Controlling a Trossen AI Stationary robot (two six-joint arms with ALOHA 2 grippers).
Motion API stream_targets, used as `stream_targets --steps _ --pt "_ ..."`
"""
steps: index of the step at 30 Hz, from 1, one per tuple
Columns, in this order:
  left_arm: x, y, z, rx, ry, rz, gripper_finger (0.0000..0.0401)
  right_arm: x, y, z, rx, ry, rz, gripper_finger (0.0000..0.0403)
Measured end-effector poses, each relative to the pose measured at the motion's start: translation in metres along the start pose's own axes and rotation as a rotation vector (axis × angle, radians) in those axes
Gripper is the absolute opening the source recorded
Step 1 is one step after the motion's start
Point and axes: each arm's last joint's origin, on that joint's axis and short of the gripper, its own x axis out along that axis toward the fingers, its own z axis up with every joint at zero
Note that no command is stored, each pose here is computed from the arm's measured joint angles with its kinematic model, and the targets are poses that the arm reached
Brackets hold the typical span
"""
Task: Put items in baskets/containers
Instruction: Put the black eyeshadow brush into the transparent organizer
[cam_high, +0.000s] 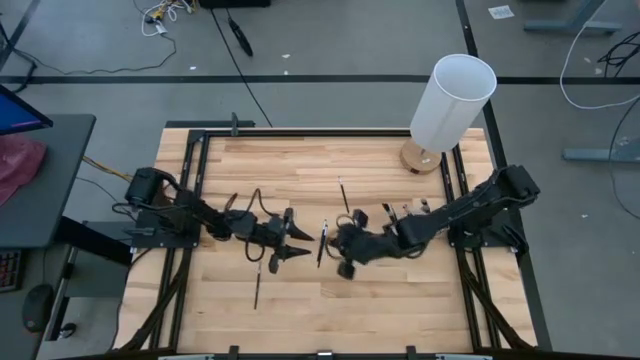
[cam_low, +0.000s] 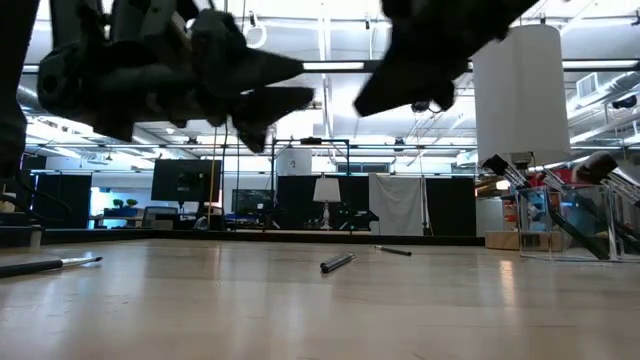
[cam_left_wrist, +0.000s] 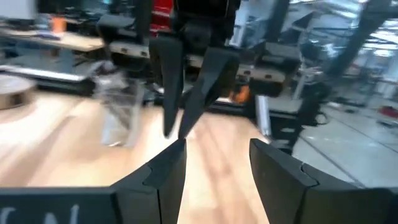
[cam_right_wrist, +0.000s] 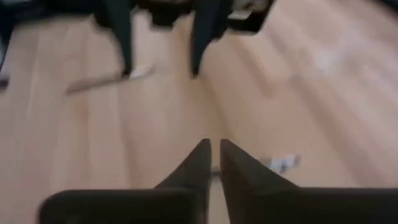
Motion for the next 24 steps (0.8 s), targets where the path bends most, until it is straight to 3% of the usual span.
stream_targets --steps 4,11,18,24 --pt "-0.027 0.006 0.001 -0.005 0.016 0.121 0.0179 0.031 -0.026 0.007 0.024 -0.033 -0.083 0.009" --pt "-0.064 0.015 -0.007 -0.071 0.008 0.327 0.0179 0.075 -0.094 0.019 0.199 -0.029 -0.319 0.0168" --pt "-0.067 0.016 -0.01 -0.086 0.022 0.339 0.0179 0.085 -0.149 0.007 0.387 0.088 -0.514 0.0191" --pt "-0.064 0.016 -0.009 -0.085 0.021 0.34 0.0179 0.101 -0.16 -0.008 0.393 0.167 -0.52 0.0181"
